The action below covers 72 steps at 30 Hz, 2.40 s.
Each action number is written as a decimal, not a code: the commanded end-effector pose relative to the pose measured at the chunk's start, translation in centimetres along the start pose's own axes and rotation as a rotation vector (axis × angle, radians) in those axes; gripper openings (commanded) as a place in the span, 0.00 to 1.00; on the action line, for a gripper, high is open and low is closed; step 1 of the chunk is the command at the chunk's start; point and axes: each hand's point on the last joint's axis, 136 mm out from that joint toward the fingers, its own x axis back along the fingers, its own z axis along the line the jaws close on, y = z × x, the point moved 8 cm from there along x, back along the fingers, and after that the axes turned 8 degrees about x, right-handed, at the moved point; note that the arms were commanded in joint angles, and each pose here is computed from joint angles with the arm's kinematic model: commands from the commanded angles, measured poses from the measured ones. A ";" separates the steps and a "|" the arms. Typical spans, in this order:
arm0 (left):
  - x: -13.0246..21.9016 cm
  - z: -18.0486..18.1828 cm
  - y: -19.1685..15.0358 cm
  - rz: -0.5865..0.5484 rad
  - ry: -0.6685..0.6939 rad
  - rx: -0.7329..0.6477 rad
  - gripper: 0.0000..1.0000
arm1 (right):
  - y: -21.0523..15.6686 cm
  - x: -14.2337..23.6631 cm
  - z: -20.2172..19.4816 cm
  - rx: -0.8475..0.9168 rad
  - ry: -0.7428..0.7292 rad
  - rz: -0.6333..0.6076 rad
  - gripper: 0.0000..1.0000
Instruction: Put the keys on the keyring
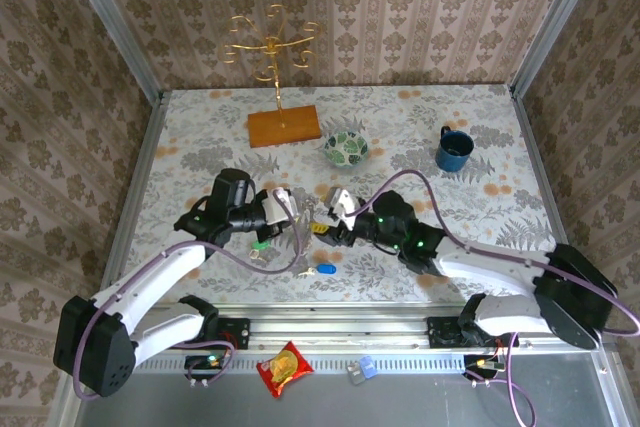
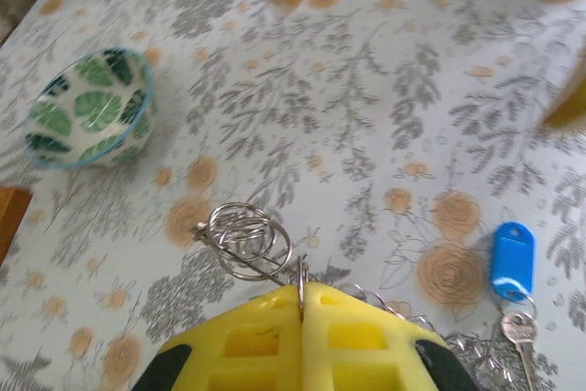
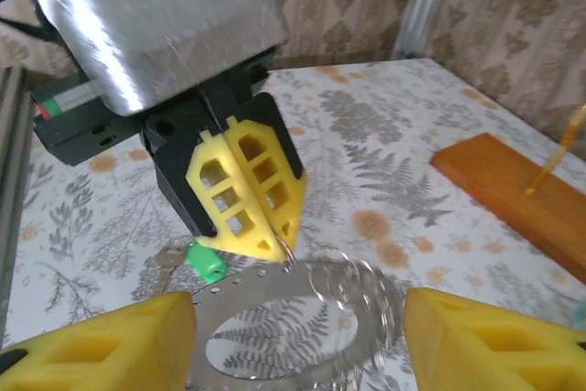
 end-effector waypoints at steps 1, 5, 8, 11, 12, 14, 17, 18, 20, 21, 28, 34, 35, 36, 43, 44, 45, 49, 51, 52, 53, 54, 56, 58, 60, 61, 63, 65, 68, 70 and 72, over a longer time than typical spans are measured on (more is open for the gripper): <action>1.3 1.2 1.9 -0.053 0.132 0.104 0.00 | -1.9 1.1 -1.1 -0.139 -0.146 0.187 0.69; 2.1 2.1 2.0 -0.031 0.254 0.216 0.00 | -2.5 2.5 -1.4 -0.215 -0.208 0.271 0.69; 2.9 3.0 2.2 -0.031 0.363 0.305 0.00 | -2.5 3.3 -1.5 -0.317 -0.241 0.249 0.70; 3.4 3.4 2.2 -0.040 0.421 0.356 0.00 | -3.0 3.7 -1.4 -0.411 -0.212 0.223 0.77; 3.6 3.5 2.3 -0.044 0.435 0.365 0.00 | -3.3 3.8 -1.3 -0.435 -0.201 0.227 0.78; 3.9 3.7 2.2 -0.042 0.468 0.376 0.00 | -4.0 3.9 -1.1 -0.474 -0.202 0.260 0.74; 4.5 4.0 2.2 -0.038 0.515 0.392 0.00 | -4.7 3.8 -0.6 -0.494 -0.165 0.338 0.66; 4.7 4.1 2.2 -0.040 0.527 0.399 0.00 | -4.8 3.6 -0.5 -0.502 -0.146 0.369 0.65; 5.2 4.2 2.2 -0.044 0.545 0.415 0.00 | -5.1 3.4 0.0 -0.515 -0.109 0.430 0.62; 5.4 4.3 2.2 -0.044 0.555 0.425 0.00 | -5.3 3.2 0.3 -0.520 -0.098 0.465 0.61; 7.1 4.6 2.3 -0.030 0.652 0.465 0.00 | -6.2 2.1 2.5 -0.469 -0.055 0.608 0.61; 8.9 4.4 2.5 -0.034 0.731 0.464 0.00 | -7.0 0.1 4.6 -0.403 -0.012 0.708 0.61; 9.2 4.4 2.5 -0.033 0.753 0.464 0.00 | -7.3 -0.4 4.9 -0.392 -0.011 0.726 0.61; 9.5 4.5 2.4 -0.031 0.776 0.465 0.00 | -7.6 -0.9 5.1 -0.388 -0.010 0.738 0.61; 10.6 4.3 2.1 -0.033 0.841 0.472 0.00 | -9.7 -3.3 5.4 -0.400 -0.056 0.817 0.63; 10.6 4.2 2.1 -0.030 0.843 0.471 0.00 | -9.9 -3.6 5.5 -0.398 -0.060 0.823 0.64; 10.7 4.2 2.2 -0.033 0.845 0.471 0.00 | -10.0 -3.9 5.5 -0.398 -0.062 0.825 0.64; 10.9 4.2 2.3 -0.038 0.842 0.468 0.00 | -10.8 -5.0 5.8 -0.386 -0.056 0.861 0.65; 10.9 4.2 2.4 -0.042 0.843 0.467 0.00 | -11.4 -5.3 5.9 -0.380 -0.058 0.881 0.64; 10.9 4.2 2.4 -0.042 0.843 0.467 0.00 | -11.6 -5.4 5.9 -0.381 -0.060 0.887 0.62; 10.9 4.2 2.4 -0.041 0.843 0.467 0.00 | -11.8 -5.4 6.0 -0.384 -0.062 0.892 0.61; 10.9 4.2 2.4 -0.042 0.840 0.465 0.00 | -11.9 -5.5 6.0 -0.385 -0.066 0.896 0.59; 10.9 4.1 2.4 -0.045 0.835 0.463 0.00 | -12.3 -5.4 6.0 -0.385 -0.077 0.909 0.56; 10.8 4.2 2.5 -0.051 0.832 0.462 0.00 | -12.8 -5.1 5.7 -0.383 -0.103 0.925 0.52; 10.8 4.1 2.6 -0.058 0.828 0.459 0.00 | -13.3 -4.7 5.3 -0.389 -0.129 0.942 0.49; 10.8 4.1 2.6 -0.059 0.825 0.457 0.00 | -13.4 -4.4 5.1 -0.393 -0.142 0.946 0.47; 10.6 4.2 2.7 -0.060 0.817 0.452 0.00 | -13.8 -3.8 4.6 -0.401 -0.163 0.956 0.46; 10.5 4.2 2.7 -0.061 0.808 0.450 0.00 | -14.0 -3.1 4.3 -0.404 -0.181 0.962 0.44; 10.3 4.3 2.9 -0.067 0.797 0.444 0.00 | -14.5 -1.9 3.8 -0.410 -0.213 0.983 0.43; 10.1 4.3 2.9 -0.071 0.788 0.439 0.00 | -14.7 -1.2 3.4 -0.418 -0.230 0.993 0.43; 10.0 4.3 2.9 -0.073 0.783 0.434 0.00 | -14.7 -0.6 3.2 -0.428 -0.237 0.991 0.43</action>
